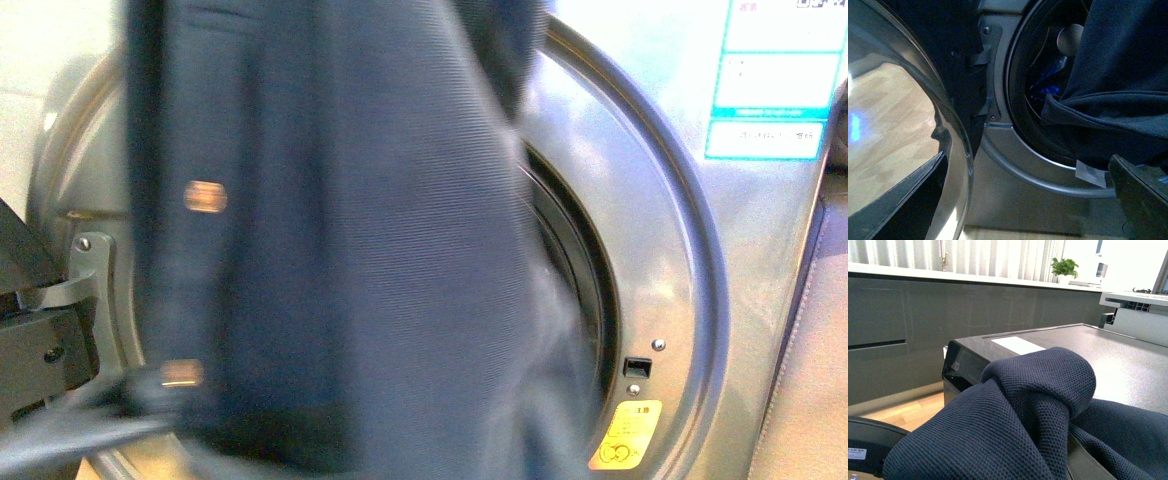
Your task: Put clothes into washing machine
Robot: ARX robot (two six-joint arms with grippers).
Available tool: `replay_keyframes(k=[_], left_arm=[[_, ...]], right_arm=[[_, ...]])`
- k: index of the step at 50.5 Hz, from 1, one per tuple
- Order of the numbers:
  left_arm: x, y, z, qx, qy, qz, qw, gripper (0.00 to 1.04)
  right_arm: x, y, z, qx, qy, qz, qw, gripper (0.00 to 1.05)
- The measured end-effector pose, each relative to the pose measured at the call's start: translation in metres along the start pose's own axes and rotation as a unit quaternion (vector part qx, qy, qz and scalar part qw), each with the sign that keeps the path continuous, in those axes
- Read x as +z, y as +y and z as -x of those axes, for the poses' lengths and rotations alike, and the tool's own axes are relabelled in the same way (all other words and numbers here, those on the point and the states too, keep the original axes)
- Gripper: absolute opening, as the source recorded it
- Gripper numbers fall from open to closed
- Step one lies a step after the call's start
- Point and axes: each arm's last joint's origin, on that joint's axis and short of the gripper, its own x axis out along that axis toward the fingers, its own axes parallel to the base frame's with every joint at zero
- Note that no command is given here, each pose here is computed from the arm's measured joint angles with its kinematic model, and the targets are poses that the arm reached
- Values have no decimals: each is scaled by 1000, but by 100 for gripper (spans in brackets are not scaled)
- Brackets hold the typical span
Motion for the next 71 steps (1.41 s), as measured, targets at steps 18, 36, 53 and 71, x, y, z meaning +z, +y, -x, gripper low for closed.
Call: replay_keyframes(k=[18, 36, 53, 71], left_arm=[[26, -7, -14, -133, -55, 63, 988, 98], [92, -16, -45, -217, -136, 36, 966, 98], [134, -19, -80, -313, -143, 42, 938, 98], [155, -34, -118, -426, -113, 49, 896, 98]], right_arm=[[0, 0, 0, 0, 0, 0, 1000, 6], [0, 0, 0, 0, 0, 0, 1000, 6], [0, 0, 0, 0, 0, 0, 1000, 6], [0, 0, 0, 0, 0, 0, 1000, 6]])
